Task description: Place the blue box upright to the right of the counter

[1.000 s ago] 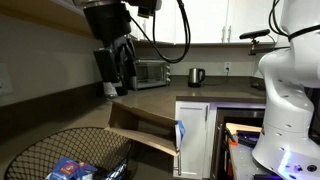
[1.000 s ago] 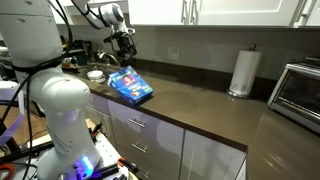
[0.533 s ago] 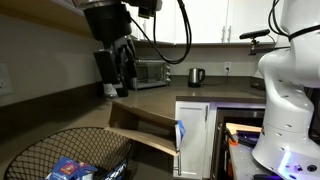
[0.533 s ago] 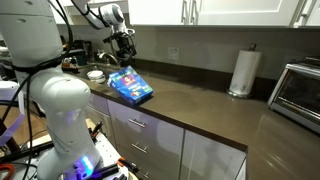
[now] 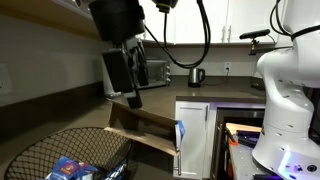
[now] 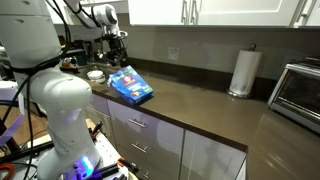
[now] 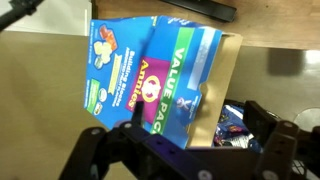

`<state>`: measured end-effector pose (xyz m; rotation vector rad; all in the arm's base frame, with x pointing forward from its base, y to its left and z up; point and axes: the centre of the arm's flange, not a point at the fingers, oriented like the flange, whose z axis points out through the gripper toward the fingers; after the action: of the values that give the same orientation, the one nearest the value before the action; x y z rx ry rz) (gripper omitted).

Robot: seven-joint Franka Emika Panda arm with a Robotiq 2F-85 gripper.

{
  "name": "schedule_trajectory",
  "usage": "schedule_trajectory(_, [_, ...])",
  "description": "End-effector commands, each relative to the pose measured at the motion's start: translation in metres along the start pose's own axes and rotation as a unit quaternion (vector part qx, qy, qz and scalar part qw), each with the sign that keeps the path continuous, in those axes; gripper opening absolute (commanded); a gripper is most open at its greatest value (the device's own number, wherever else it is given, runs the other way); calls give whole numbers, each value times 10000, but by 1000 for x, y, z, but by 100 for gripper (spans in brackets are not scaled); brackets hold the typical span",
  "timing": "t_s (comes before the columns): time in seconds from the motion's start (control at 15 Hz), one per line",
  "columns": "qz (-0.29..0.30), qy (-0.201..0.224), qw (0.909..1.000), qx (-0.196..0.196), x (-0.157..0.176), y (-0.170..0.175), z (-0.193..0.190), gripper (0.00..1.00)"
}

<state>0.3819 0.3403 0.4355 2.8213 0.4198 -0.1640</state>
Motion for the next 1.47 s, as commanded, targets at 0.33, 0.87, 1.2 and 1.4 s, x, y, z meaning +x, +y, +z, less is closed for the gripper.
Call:
schedule_trajectory(0.33, [355, 434, 9975, -418, -12, -9, 66, 100])
schedule_trajectory(0.87, [555, 593, 9915, -1012, -22, -4, 84, 56])
schedule_trajectory(1.2, [548, 723, 9907, -1017, -28, 10, 66, 61])
schedule_trajectory(1.4, [621, 827, 9896, -1001, -32, 26, 54, 87])
